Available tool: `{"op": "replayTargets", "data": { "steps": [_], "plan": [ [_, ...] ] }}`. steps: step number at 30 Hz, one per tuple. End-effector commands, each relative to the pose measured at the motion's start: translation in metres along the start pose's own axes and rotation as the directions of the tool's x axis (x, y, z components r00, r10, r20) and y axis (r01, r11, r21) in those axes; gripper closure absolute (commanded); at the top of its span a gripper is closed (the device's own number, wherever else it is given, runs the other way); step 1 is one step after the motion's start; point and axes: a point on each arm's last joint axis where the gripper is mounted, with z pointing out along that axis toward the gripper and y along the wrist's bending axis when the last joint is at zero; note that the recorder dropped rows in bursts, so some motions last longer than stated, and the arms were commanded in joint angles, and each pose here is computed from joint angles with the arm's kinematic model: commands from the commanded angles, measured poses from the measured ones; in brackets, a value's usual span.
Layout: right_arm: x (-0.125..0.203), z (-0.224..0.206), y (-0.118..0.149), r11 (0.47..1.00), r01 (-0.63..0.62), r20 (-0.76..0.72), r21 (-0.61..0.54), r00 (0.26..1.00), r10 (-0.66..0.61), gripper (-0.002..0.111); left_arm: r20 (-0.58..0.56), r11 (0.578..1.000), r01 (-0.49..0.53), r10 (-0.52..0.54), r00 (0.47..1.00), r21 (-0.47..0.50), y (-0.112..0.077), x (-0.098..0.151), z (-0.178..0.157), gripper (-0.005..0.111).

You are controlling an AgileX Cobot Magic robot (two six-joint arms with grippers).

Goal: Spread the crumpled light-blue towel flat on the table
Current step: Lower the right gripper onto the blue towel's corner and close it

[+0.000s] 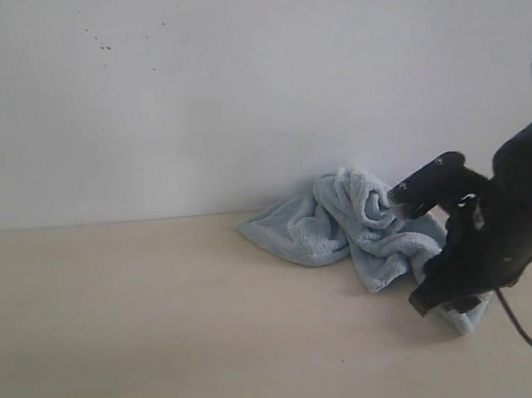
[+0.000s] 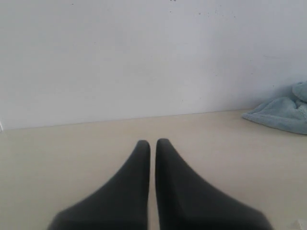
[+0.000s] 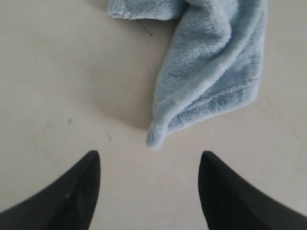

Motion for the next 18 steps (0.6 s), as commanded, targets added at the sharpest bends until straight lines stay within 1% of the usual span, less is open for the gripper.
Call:
{"op": "replayTargets", "data": {
  "steps": [1, 5, 9, 12, 18],
  "plan": [
    [-0.014, 0.043, 0.005, 1.0, 0.013, -0.034, -0.012, 0.999, -0.013, 0.052, -0.001, 1.0, 0.011, -0.011, 1.0, -0.002, 0.0, 0.001, 0.0, 0.103],
    [-0.017, 0.068, 0.006, 0.999, 0.037, -0.076, 0.004, 0.996, -0.036, 0.052, -0.001, 1.0, 0.011, -0.011, 1.0, -0.002, 0.0, 0.001, 0.0, 0.103],
    [-0.019, 0.071, -0.001, 0.996, 0.026, -0.074, 0.083, 0.997, -0.02, 0.052, -0.001, 1.0, 0.011, -0.011, 1.0, -0.002, 0.0, 0.001, 0.0, 0.103],
    [-0.016, 0.07, -0.006, 0.991, 0.001, -0.101, 0.133, 0.995, 0.012, 0.052, -0.001, 1.0, 0.011, -0.011, 1.0, -0.002, 0.0, 0.001, 0.0, 0.103],
    [-0.015, 0.073, -0.005, 0.995, -0.045, -0.096, 0.084, 0.994, 0.053, 0.052, -0.001, 1.0, 0.011, -0.011, 1.0, -0.002, 0.0, 0.001, 0.0, 0.103]
  ]
}}
